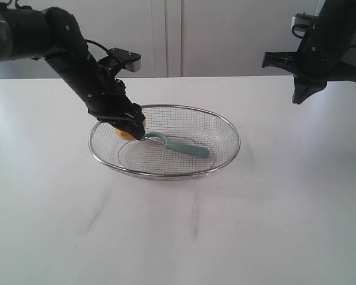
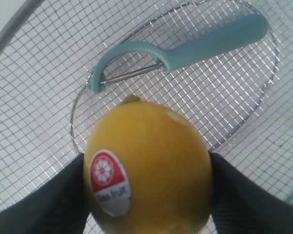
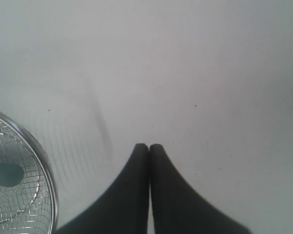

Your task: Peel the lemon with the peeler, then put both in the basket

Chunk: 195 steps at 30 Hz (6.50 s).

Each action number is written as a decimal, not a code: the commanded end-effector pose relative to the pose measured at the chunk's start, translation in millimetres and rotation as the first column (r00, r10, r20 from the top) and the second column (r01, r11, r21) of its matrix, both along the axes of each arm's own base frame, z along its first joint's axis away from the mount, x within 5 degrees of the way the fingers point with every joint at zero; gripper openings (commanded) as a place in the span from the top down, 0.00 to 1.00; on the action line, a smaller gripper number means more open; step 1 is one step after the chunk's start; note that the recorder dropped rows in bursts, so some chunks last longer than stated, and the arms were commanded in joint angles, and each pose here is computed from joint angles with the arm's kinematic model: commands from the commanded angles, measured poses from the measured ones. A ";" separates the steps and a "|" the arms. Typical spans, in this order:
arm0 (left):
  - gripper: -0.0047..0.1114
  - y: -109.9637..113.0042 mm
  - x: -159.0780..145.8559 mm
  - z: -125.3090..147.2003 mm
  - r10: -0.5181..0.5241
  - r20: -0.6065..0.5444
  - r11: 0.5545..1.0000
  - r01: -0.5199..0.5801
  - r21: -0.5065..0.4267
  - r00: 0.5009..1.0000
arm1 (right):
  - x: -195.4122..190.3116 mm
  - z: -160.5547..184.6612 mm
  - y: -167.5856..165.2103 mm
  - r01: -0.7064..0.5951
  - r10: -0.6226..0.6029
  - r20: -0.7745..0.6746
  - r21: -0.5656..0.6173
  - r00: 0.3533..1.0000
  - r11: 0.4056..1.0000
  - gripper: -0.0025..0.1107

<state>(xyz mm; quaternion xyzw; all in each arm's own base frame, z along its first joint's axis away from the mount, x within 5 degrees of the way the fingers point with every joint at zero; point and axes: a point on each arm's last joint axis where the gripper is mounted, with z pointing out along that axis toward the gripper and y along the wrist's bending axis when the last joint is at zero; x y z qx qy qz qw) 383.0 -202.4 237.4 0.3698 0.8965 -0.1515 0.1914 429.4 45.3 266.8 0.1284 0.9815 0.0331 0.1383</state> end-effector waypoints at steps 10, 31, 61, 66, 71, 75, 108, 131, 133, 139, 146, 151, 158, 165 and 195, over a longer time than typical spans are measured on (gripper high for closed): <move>0.96 -6.2 13.7 -30.8 0.027 -0.003 1.000 -0.027 0.010 1.000 | 4.5 7.8 -2.1 0.009 -0.010 0.080 0.010 0.997 1.000 0.98; 0.43 -12.2 17.2 -50.6 0.055 -0.059 0.998 -0.057 -0.031 0.997 | 5.4 8.2 -2.0 0.009 -0.010 0.090 0.011 0.996 1.000 0.98; 0.22 -8.1 7.6 -6.7 0.042 0.010 0.997 -0.041 -0.064 0.999 | 6.0 8.4 -1.9 0.009 -0.010 0.097 0.012 0.995 1.000 0.98; 0.22 -5.1 -0.7 14.5 0.033 0.023 0.997 -0.031 -0.077 0.999 | 6.0 8.4 -1.9 0.009 -0.010 0.097 0.012 0.995 1.000 0.98; 0.30 -1.1 -11.7 38.2 0.023 0.035 0.996 -0.020 -0.091 0.999 | 8.2 9.4 -1.7 0.009 -0.011 0.124 0.015 0.992 1.000 0.98; 0.56 1.8 -20.8 50.0 0.002 0.020 0.996 0.000 -0.088 1.000 | 8.9 9.6 -1.7 0.009 -0.011 0.131 0.016 0.991 1.000 0.98; 0.96 91.9 -13.0 49.8 0.332 -0.159 0.938 -0.308 0.159 0.930 | -6.2 3.8 -3.2 0.010 -0.010 -0.044 -0.004 0.999 1.000 0.98; 0.96 101.4 -12.2 49.1 0.349 -0.162 0.929 -0.318 0.187 0.923 | -6.2 3.8 -3.2 0.010 -0.010 -0.044 -0.004 0.999 1.000 0.98; 0.96 101.4 -12.2 49.1 0.349 -0.162 0.929 -0.318 0.187 0.923 | -6.2 3.8 -3.2 0.010 -0.010 -0.044 -0.004 0.999 1.000 0.98; 0.96 101.4 -12.2 49.1 0.349 -0.162 0.929 -0.318 0.187 0.923 | -6.2 3.8 -3.2 0.010 -0.010 -0.044 -0.004 0.999 1.000 0.98; 0.96 103.3 -18.3 61.6 0.342 -0.130 0.930 -0.315 0.187 0.931 | -6.2 3.8 -3.2 0.010 -0.010 -0.044 -0.004 0.999 1.000 0.98; 0.96 108.1 -34.2 93.4 0.345 -0.052 0.930 -0.334 0.152 0.937 | -6.2 3.8 -3.2 0.010 -0.010 -0.044 -0.004 0.999 1.000 0.98; 0.96 126.5 -76.3 149.3 0.353 0.132 0.920 -0.369 0.132 0.926 | -6.2 3.8 -3.2 0.010 -0.010 -0.044 -0.004 0.999 1.000 0.98; 0.96 170.0 -123.1 165.9 0.546 0.188 0.821 -0.567 0.074 0.816 | -6.2 3.8 -3.2 0.010 -0.010 -0.044 -0.004 0.999 1.000 0.98; 0.96 203.3 -289.4 50.3 0.676 0.417 0.717 -0.673 -0.182 0.608 | -6.2 3.8 -3.2 0.010 -0.010 -0.044 -0.004 0.999 1.000 0.98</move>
